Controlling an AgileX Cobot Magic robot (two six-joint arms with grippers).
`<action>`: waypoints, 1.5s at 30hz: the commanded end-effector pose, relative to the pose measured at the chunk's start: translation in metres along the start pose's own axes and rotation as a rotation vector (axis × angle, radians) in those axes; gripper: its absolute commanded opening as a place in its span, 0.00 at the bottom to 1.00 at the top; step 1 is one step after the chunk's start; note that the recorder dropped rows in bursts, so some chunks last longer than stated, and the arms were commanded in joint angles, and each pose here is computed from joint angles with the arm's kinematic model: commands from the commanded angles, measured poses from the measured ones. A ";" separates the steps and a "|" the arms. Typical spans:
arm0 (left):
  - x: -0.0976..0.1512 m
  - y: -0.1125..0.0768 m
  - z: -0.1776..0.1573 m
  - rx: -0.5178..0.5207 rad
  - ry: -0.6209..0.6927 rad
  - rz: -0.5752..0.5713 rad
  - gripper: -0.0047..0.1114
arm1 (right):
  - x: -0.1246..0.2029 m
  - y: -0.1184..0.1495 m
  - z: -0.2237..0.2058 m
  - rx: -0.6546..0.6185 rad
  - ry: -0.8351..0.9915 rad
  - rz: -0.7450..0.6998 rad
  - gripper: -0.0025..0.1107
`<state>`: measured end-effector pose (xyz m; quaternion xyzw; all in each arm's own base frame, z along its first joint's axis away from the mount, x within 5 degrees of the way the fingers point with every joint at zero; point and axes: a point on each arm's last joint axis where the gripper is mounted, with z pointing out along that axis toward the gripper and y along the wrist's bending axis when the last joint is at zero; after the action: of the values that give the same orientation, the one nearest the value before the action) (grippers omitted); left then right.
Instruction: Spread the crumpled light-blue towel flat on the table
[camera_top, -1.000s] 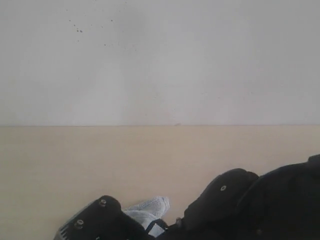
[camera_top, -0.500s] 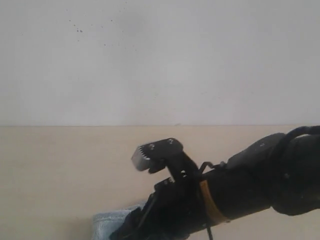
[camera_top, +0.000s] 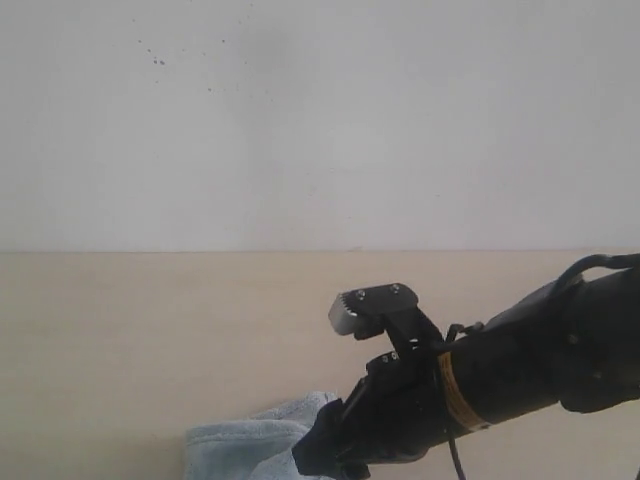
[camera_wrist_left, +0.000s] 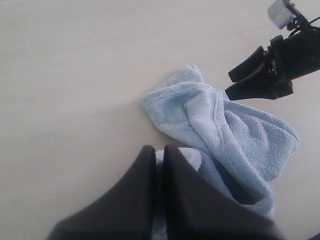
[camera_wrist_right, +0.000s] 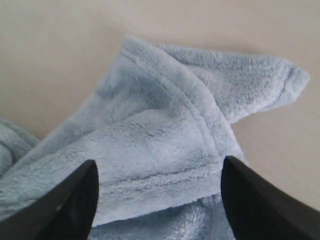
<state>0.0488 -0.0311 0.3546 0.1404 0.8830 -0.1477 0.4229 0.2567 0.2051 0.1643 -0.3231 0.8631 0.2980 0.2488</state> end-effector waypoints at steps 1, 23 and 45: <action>-0.001 0.000 -0.002 0.000 -0.022 0.008 0.08 | 0.000 -0.011 0.014 0.025 0.022 -0.007 0.59; -0.002 0.000 -0.002 -0.001 -0.033 0.008 0.08 | 0.007 -0.024 0.035 0.042 0.072 -0.023 0.59; -0.002 0.000 -0.002 0.000 -0.041 0.007 0.08 | 0.007 -0.023 0.036 0.034 0.073 -0.048 0.34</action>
<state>0.0495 -0.0311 0.3554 0.1393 0.8805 -0.1480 0.4282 0.2748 0.2126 0.1255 -0.3448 0.8716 0.2658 0.2253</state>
